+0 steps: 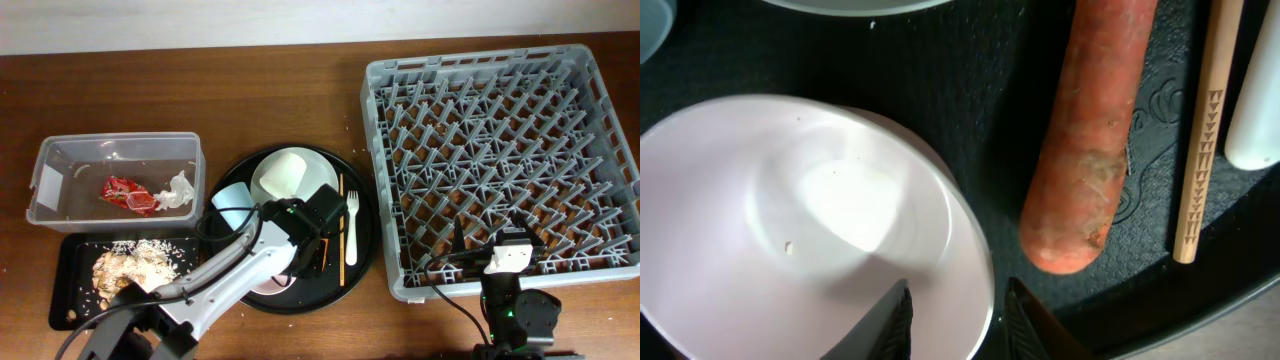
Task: Sort waste into correct bins and load items into the dishwasher rack
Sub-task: 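Carry the pink bowl to the round black tray and set it down, then move the left gripper over the white paper cup on the plate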
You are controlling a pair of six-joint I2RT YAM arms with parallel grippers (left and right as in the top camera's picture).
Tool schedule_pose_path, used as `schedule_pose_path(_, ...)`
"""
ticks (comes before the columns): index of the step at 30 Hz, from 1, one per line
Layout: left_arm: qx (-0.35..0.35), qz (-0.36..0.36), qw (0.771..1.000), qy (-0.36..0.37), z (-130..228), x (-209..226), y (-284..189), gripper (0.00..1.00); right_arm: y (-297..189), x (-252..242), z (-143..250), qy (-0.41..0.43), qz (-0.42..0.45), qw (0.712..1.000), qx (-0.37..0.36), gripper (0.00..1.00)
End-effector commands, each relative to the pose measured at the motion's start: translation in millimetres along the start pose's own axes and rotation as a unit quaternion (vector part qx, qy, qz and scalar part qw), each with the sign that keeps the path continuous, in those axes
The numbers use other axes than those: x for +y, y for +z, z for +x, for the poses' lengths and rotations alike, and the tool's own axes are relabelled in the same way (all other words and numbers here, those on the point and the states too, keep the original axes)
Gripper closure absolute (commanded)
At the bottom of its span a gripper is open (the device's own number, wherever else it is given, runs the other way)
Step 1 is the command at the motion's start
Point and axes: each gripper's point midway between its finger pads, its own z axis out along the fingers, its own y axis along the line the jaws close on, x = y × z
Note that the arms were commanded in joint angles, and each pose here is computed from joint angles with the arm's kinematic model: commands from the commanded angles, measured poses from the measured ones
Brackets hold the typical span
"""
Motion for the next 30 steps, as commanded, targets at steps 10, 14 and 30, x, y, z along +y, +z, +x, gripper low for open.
schedule_pose_path(10,-0.142,0.031,0.985,-0.094,-108,32,-129,0.58,0,1,2,0.0,-0.001,1.0,0.001,0.01)
schedule_pose_path(14,-0.102,0.07,0.959,-0.254,-122,64,-109,0.55,0,1,2,0.0,-0.001,1.0,0.001,0.01)
schedule_pose_path(30,-0.129,0.009,0.98,-0.152,-146,142,-96,0.31,0,1,2,0.0,-0.001,1.0,0.001,0.01)
